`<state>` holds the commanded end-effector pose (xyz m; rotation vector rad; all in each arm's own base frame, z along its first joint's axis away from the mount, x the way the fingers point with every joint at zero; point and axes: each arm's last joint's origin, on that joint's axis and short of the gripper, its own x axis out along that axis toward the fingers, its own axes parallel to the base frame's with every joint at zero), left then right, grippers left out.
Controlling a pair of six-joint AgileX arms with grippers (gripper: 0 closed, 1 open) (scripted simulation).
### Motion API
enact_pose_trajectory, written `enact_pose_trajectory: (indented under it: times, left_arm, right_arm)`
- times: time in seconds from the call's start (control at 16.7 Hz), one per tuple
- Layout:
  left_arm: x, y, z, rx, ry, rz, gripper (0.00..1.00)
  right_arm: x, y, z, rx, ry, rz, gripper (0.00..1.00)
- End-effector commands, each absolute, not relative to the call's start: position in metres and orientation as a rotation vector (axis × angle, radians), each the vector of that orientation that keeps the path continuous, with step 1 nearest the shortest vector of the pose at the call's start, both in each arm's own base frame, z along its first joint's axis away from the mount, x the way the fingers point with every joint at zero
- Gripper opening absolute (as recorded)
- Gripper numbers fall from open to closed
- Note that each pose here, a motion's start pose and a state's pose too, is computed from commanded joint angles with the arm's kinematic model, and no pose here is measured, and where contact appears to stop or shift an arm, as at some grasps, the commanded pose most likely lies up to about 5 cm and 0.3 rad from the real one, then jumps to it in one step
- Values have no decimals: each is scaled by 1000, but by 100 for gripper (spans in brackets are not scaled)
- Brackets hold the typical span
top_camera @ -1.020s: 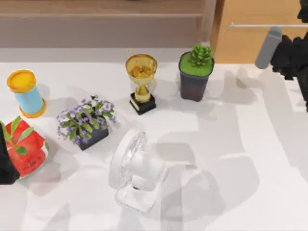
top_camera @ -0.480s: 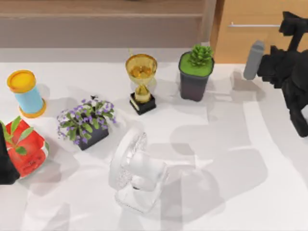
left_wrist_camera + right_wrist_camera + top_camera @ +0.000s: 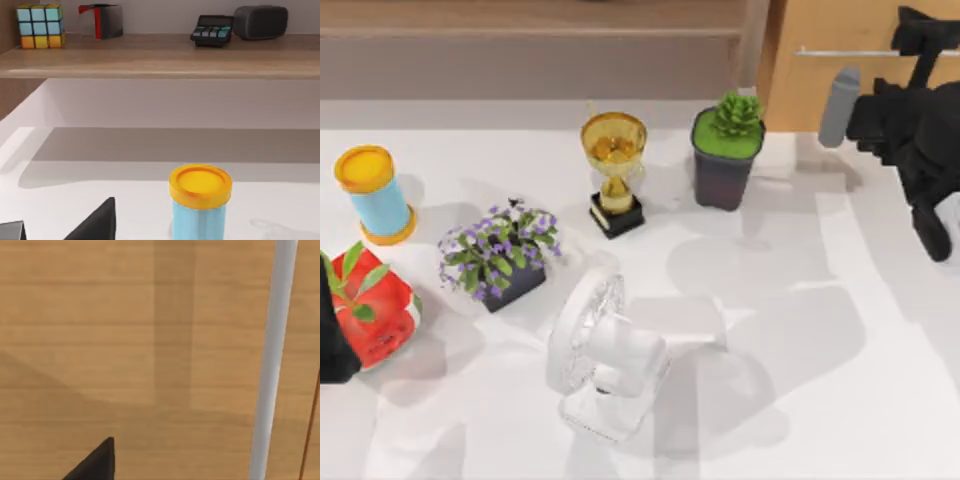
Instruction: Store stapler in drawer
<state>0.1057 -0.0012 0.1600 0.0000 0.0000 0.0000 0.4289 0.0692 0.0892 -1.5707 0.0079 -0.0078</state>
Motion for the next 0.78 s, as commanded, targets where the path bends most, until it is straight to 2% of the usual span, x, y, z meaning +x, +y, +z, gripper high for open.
enact_pose_trajectory:
  times: [0.24,0.78]
  left_arm:
    - [106,-1,160,0,0,0,100]
    - [106,-1,160,0,0,0,100]
  right_arm:
    - [431,69,89,-1571,8,-8,100]
    - [431,69,89,-1571,8,-8,32]
